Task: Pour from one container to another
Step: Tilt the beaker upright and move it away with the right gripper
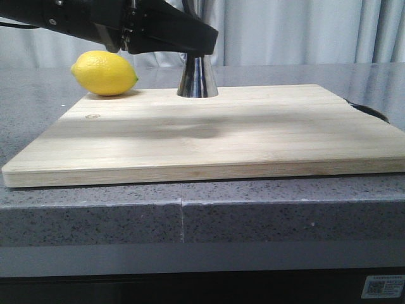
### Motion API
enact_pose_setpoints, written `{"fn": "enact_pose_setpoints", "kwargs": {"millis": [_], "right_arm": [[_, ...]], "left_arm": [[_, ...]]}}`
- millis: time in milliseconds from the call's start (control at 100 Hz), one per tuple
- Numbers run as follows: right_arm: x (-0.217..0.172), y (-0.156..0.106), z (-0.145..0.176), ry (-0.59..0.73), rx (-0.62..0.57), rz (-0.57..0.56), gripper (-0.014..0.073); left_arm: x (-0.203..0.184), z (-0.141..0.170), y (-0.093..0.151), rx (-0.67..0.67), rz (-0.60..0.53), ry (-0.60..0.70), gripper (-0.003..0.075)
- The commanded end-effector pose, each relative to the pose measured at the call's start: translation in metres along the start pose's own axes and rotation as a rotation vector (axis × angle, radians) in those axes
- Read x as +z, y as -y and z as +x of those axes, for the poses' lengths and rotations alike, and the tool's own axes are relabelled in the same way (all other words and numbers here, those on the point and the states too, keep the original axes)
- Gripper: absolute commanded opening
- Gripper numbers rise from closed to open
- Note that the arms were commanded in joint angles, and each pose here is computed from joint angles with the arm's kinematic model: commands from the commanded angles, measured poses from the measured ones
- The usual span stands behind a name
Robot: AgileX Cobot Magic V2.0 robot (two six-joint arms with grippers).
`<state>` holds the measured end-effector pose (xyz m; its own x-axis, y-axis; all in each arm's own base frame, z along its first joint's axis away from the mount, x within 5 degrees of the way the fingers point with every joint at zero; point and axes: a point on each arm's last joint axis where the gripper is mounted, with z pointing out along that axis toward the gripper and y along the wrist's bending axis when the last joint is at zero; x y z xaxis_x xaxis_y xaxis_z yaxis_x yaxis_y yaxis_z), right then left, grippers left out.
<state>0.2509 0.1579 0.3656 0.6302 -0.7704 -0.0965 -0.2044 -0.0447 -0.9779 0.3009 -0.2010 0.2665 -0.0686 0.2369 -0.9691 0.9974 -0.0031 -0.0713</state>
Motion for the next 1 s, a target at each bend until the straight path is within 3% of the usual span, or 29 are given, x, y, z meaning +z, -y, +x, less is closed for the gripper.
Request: {"fn": "enact_pose_setpoints", "kwargs": {"millis": [0,330,510,850,990], "right_arm": [[-0.009,0.020,-0.003,0.007,0.063,0.076,0.0237],[-0.010,0.025,-0.004,0.035,0.287,0.123,0.0237],[-0.013,0.030,-0.004,0.043,0.482,0.169,0.0237],[-0.016,0.032,0.011,-0.028,0.752,0.217,0.0237],[-0.021,0.035,0.032,-0.077,0.958,0.290,0.0237]], "left_arm": [[-0.005,-0.035,0.016,0.041,0.070,0.132,0.0070],[-0.005,-0.035,0.016,0.041,0.070,0.132,0.0071],[-0.005,-0.035,0.016,0.041,0.070,0.132,0.0070],[-0.005,-0.035,0.016,0.040,0.070,0.131,0.0070],[-0.005,-0.034,0.016,0.040,0.071,0.130,0.0070]]}}
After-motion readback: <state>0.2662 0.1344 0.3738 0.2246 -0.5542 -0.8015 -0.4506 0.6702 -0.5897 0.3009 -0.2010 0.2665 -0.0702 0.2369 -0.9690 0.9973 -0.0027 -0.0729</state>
